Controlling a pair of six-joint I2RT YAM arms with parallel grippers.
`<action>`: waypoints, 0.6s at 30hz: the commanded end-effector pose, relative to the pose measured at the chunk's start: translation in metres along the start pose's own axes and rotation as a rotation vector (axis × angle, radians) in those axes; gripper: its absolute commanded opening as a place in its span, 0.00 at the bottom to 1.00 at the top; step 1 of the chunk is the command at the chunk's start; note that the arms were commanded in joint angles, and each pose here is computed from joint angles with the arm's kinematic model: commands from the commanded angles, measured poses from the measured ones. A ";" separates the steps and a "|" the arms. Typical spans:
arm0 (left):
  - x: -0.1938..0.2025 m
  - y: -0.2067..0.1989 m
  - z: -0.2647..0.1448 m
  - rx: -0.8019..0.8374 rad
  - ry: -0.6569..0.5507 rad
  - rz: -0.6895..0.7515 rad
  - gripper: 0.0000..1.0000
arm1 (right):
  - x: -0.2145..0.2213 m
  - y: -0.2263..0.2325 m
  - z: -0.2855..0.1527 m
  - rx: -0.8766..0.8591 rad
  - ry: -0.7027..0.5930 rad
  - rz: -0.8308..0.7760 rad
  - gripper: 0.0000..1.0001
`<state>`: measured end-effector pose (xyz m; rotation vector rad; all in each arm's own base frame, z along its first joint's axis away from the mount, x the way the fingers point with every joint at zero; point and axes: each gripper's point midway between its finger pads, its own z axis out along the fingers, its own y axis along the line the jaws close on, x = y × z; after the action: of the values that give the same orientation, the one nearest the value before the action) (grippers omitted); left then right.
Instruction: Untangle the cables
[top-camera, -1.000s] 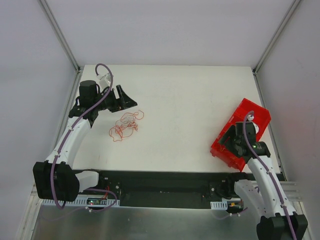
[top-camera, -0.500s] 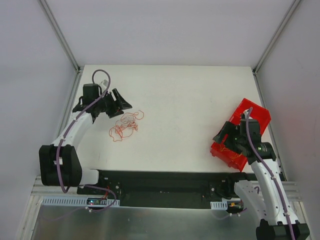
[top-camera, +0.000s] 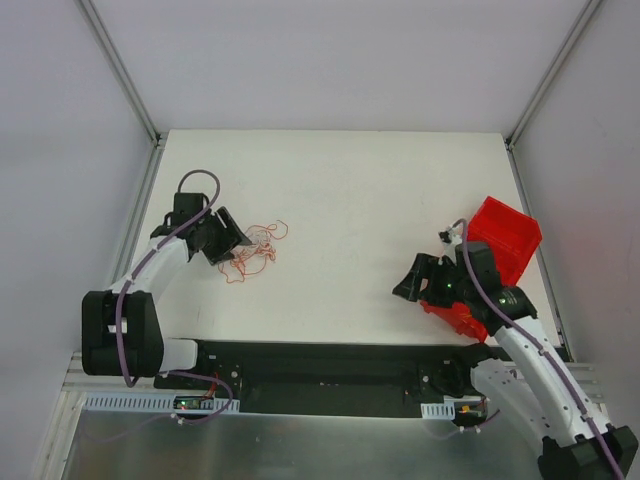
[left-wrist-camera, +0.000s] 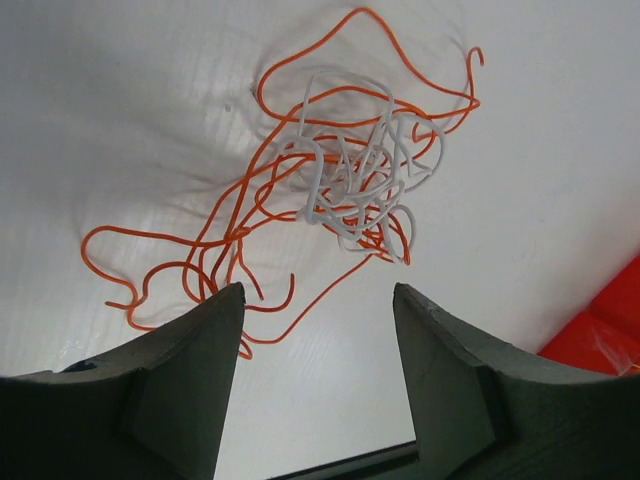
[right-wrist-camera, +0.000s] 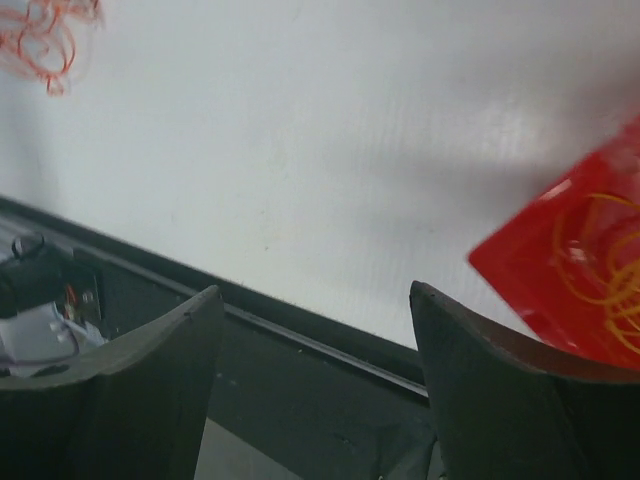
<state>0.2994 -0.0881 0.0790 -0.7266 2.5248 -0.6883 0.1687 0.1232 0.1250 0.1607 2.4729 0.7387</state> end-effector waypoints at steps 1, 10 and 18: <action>-0.016 0.002 -0.014 -0.034 -0.093 0.072 0.61 | -0.001 0.037 0.009 -0.103 -0.027 -0.124 0.77; -0.033 -0.021 0.001 0.003 -0.035 -0.003 0.43 | 0.014 0.069 0.028 -0.146 0.054 -0.225 0.77; -0.041 0.000 0.008 -0.103 -0.092 -0.064 0.40 | 0.018 0.072 0.029 -0.151 0.044 -0.245 0.77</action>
<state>0.3288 -0.0791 0.0848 -0.7780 2.5055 -0.6150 0.1519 0.1951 0.1133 -0.2260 2.5022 0.8095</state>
